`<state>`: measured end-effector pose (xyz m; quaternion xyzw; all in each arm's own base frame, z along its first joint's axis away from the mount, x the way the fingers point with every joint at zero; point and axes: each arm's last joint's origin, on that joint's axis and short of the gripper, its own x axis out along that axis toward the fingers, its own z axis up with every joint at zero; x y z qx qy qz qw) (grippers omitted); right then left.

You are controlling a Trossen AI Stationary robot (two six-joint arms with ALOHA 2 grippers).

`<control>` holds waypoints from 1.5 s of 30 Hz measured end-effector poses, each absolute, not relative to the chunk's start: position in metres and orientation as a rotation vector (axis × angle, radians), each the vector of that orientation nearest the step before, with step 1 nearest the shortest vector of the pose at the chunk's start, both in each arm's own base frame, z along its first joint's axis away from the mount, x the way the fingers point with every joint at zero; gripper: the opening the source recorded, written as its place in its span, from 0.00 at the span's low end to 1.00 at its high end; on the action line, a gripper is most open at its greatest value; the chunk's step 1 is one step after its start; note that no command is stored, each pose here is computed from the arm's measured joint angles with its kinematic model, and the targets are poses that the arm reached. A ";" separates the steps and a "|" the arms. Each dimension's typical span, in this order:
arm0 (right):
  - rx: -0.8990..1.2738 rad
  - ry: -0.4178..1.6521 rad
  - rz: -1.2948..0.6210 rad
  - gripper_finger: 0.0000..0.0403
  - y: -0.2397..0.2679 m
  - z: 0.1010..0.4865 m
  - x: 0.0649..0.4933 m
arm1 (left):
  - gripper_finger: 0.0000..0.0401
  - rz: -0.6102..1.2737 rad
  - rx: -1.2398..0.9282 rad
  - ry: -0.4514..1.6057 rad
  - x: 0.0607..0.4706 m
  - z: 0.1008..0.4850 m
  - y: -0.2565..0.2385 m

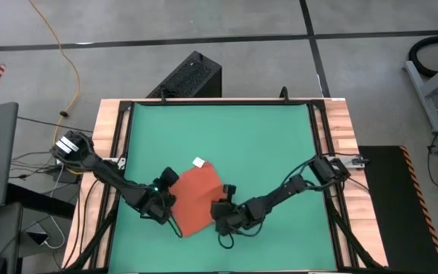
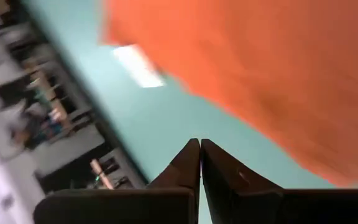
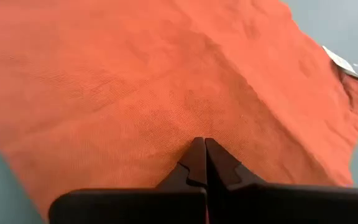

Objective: Roll napkin
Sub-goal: Fold the orange table napkin

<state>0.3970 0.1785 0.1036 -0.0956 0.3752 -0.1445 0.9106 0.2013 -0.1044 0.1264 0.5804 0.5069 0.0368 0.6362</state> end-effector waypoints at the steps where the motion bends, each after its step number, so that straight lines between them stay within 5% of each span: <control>1: -0.183 0.757 -0.295 0.02 0.182 0.104 0.397 | 0.01 0.149 1.292 1.122 0.201 0.132 -0.103; 5: -0.068 0.713 -0.288 0.02 0.195 0.105 0.394 | 0.01 0.333 0.862 0.898 0.199 0.159 -0.106; 13: 0.026 0.616 -0.237 0.02 0.209 0.110 0.396 | 0.01 0.200 0.152 0.568 0.192 0.200 -0.140; 28: -0.110 0.505 -0.270 0.03 0.210 0.133 0.409 | 0.00 0.273 0.129 0.647 0.185 0.095 -0.196; 45: -0.015 0.765 -0.520 0.02 0.159 0.113 0.402 | 0.00 0.353 0.325 0.787 0.195 0.089 -0.167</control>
